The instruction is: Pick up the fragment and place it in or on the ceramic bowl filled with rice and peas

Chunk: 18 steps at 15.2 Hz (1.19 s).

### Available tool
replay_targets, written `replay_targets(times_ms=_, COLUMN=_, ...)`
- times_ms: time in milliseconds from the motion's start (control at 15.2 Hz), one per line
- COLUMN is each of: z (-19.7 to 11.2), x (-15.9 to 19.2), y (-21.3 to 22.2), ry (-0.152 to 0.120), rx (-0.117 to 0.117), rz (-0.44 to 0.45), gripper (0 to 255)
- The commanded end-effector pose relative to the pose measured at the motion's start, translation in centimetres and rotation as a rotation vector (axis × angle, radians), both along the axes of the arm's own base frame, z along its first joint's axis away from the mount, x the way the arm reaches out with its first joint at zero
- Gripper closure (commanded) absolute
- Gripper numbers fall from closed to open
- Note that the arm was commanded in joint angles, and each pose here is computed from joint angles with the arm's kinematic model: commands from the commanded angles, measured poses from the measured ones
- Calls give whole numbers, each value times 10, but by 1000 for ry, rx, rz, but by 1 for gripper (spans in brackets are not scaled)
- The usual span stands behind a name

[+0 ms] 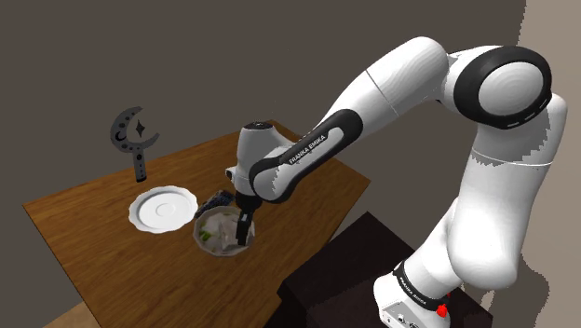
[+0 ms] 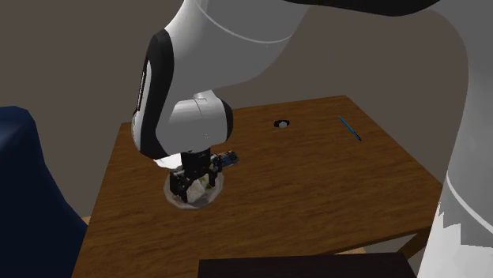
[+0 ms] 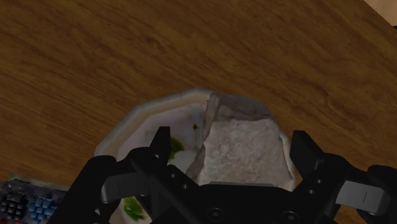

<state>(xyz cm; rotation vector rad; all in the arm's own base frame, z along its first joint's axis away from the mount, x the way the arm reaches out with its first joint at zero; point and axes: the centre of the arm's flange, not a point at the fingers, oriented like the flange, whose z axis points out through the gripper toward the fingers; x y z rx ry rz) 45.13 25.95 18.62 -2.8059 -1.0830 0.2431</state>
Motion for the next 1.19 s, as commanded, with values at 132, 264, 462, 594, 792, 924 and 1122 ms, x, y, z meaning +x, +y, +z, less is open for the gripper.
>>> replay_targets(times_ms=132, z=-1, x=0, y=0, ry=0, rx=0, rz=0, gripper=0)
replay_targets(times_ms=264, z=-1, x=0, y=0, ry=0, rx=0, rz=0, gripper=0)
replay_targets(times_ms=462, z=-1, x=0, y=0, ry=0, rx=0, rz=0, gripper=255)
replay_targets(times_ms=594, z=-1, x=0, y=0, ry=0, rx=0, rz=0, gripper=255)
replay_targets(times_ms=792, z=0, x=-1, y=-2, ry=0, rx=0, rz=0, gripper=255)
replay_targets(times_ms=924, z=-1, x=0, y=0, ry=0, rx=0, rz=0, gripper=255)
replay_targets(times_ms=1122, z=15, x=0, y=0, ry=0, rx=0, rz=0, gripper=255)
